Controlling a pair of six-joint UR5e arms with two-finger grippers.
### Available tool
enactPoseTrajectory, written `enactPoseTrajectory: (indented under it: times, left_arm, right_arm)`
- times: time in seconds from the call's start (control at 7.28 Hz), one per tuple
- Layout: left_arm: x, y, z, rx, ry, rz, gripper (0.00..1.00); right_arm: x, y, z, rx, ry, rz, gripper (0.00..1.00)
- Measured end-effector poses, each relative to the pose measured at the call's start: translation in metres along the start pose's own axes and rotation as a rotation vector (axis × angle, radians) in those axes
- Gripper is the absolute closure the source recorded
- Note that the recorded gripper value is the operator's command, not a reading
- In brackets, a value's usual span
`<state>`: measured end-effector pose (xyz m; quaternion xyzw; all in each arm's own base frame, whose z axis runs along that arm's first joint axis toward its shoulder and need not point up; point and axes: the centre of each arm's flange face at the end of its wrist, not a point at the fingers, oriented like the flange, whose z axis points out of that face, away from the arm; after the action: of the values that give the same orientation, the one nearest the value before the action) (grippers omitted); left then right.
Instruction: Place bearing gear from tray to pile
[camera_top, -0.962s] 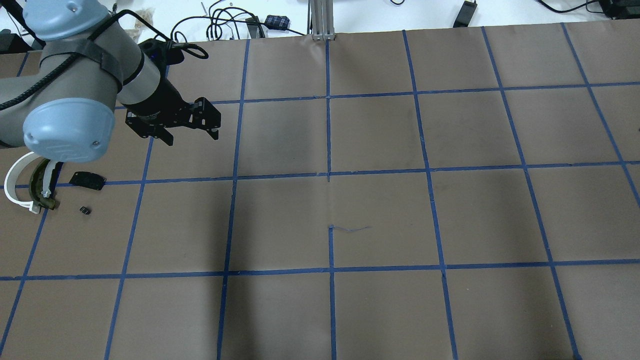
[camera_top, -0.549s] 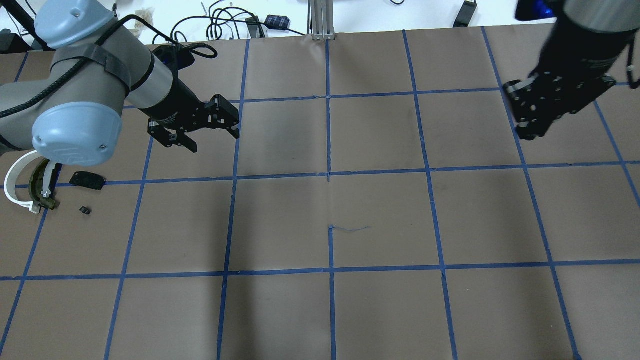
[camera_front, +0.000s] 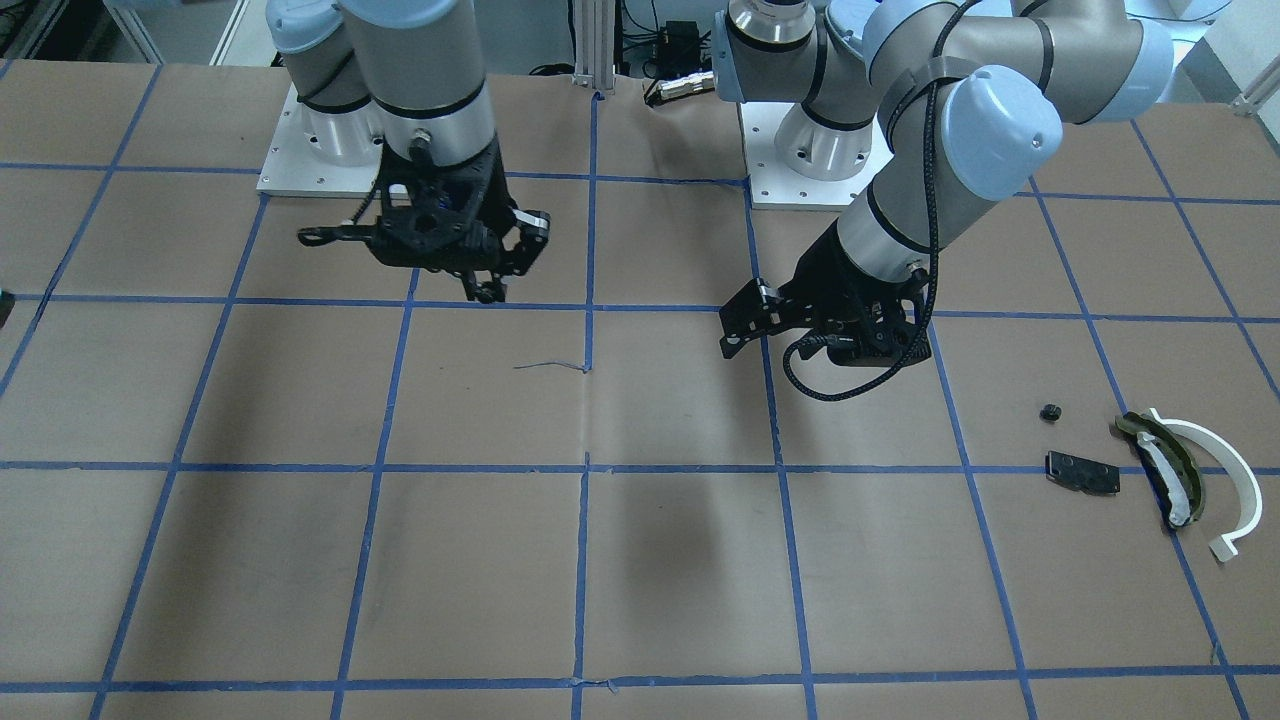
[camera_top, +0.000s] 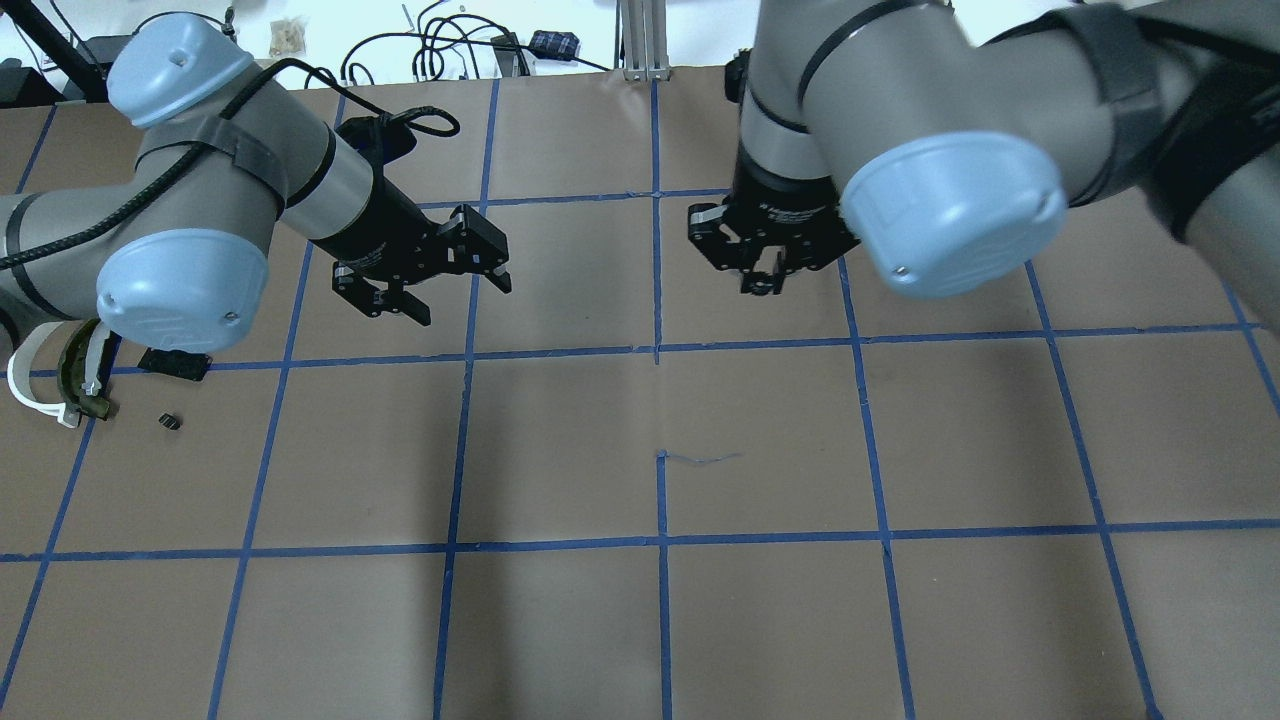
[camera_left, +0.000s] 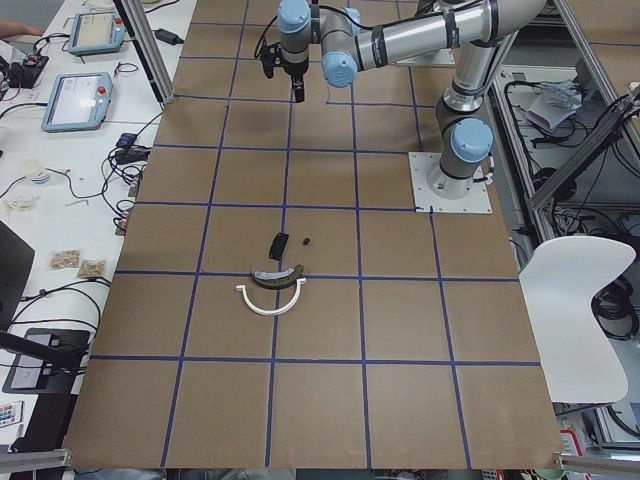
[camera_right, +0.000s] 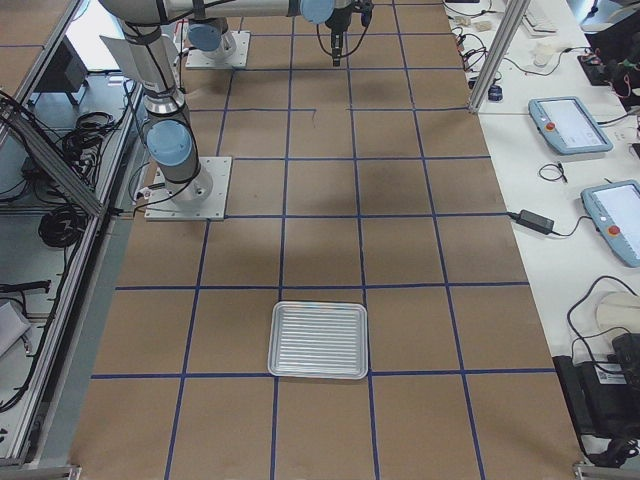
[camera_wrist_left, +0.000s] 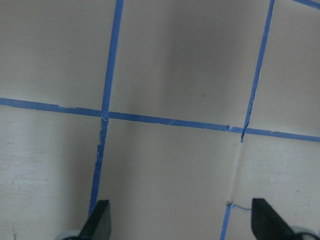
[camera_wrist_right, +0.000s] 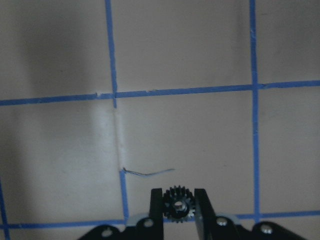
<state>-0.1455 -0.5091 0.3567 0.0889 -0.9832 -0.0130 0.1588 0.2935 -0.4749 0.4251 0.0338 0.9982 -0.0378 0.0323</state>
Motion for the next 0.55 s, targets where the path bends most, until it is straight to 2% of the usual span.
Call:
enactPoseTrajectory:
  times: [0.14, 0.41, 0.55]
  left_arm:
    - [-0.001, 0.001, 0.003, -0.005, -0.006, -0.001, 0.00]
    - [-0.009, 0.002, 0.008, -0.006, -0.072, -0.001, 0.00]
    - [-0.012, 0.003, 0.012, -0.011, -0.094, -0.001, 0.00]
  right_arm:
    - [-0.019, 0.009, 0.030, 0.058, -0.060, 0.025, 0.78]
    - [-0.024, 0.034, 0.083, 0.169, -0.154, 0.030, 0.56]
    - [-0.021, 0.045, 0.098, 0.213, -0.190, 0.026, 0.25]
